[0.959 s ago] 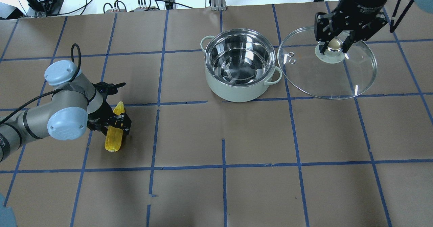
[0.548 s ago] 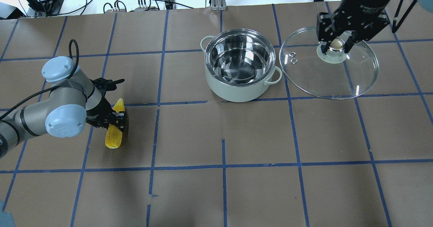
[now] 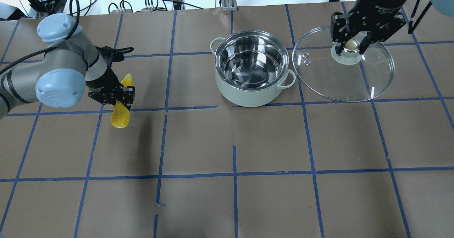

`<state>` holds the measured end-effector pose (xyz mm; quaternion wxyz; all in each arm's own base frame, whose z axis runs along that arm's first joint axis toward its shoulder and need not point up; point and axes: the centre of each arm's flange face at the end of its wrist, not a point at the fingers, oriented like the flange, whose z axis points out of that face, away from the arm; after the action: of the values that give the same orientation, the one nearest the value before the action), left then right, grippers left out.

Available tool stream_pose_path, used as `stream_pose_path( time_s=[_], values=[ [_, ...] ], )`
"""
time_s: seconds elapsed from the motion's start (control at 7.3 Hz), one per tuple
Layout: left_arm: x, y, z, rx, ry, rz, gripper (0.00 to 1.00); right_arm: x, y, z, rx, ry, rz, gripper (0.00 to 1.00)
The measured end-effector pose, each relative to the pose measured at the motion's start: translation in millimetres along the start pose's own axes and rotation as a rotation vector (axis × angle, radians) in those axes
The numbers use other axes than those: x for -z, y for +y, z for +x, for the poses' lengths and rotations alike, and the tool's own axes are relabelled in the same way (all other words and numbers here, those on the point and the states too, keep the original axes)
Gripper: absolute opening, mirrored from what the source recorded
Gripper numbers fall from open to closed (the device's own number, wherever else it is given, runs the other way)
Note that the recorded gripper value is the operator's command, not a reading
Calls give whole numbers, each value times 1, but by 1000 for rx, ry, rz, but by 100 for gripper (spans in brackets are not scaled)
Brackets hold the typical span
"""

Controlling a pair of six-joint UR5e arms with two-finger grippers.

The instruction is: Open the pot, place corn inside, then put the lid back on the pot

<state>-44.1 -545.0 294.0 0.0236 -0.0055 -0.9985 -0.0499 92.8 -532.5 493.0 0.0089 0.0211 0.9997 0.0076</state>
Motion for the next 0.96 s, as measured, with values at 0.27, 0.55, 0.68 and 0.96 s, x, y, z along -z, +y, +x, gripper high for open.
stream_pose_path(
  time_s=[0.27, 0.55, 0.68, 0.96],
  values=[
    [47, -33, 61, 53, 37, 39, 7, -1, -1, -1, 1, 0, 2, 48],
    [76, -59, 138, 113, 48, 93, 7, -1, -1, 0, 0, 0, 2, 49],
    [83, -70, 179, 125, 54, 115, 7, -1, -1, 0, -1, 0, 1, 49],
    [81, -89, 254, 93, 61, 143, 7, -1, -1, 0, 0, 0, 1, 50]
  ],
)
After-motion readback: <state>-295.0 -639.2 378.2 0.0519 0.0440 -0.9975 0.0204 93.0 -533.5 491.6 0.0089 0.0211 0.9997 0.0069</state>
